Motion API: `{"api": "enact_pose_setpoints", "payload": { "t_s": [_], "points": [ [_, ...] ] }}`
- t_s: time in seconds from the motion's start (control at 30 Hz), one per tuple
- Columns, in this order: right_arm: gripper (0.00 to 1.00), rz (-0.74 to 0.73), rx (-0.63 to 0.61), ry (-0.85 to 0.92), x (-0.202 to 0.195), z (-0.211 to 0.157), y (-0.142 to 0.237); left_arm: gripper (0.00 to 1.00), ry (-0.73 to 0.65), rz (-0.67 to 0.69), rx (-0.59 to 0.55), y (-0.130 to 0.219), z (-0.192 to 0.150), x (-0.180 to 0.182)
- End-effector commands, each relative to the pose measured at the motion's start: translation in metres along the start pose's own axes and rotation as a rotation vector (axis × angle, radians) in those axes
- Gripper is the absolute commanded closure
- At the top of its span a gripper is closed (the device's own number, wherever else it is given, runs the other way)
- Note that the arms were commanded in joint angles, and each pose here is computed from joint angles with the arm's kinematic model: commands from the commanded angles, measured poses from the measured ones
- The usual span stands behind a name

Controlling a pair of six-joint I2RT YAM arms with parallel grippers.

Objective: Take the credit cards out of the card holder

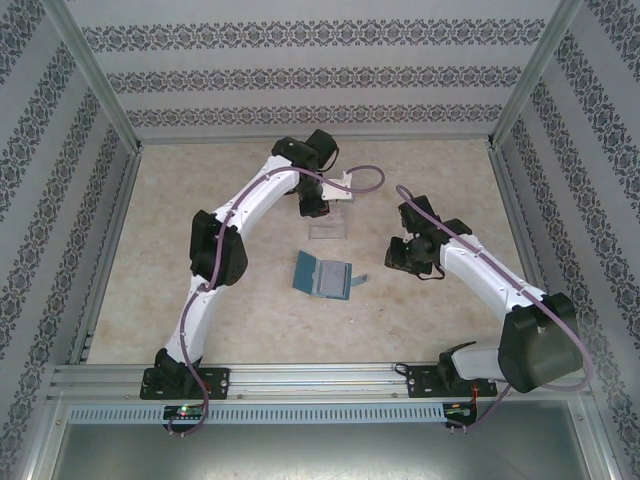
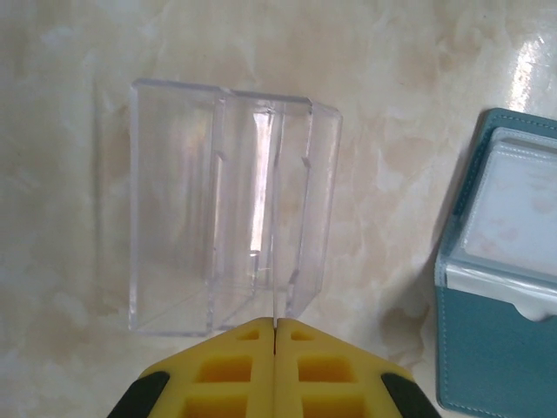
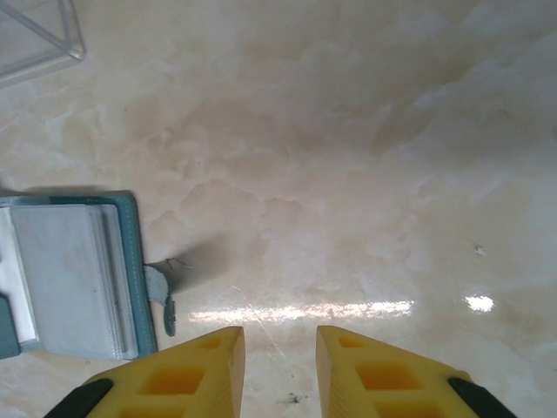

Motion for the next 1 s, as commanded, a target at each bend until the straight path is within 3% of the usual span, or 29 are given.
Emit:
{"api": "enact_pose_setpoints", "payload": {
  "t_s": [0.0,0.4,0.97],
  "points": [
    [0.72,-0.007,0.015,-0.007,-0.007,-0.006,0.0,1.0,-0.031,-0.055,0.033,0.001,-0.006,-0.003],
    [0.72,-0.01,0.016,-0.026,-0.011,-0.005,0.001,1.0,-0.069,-0.077,0.036,-0.012,-0.005,-0.001],
    [0.72,-0.015,0.027,-0.031,-0.013,-0.005,-0.003,1.0,-0.079,-0.218,0.061,-0.033,-0.013,-0.015]
  ]
}}
Point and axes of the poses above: each hand's point on the last joint's axis, 136 mm out from that joint toward the fingers, its own y axis back along the fingers, its own x axis along the line the jaws close on, z = x × y, the point moved 7 cm from there along y, back along the fingers, and after that the axes turned 6 degrees about y, right-handed, at the moved point
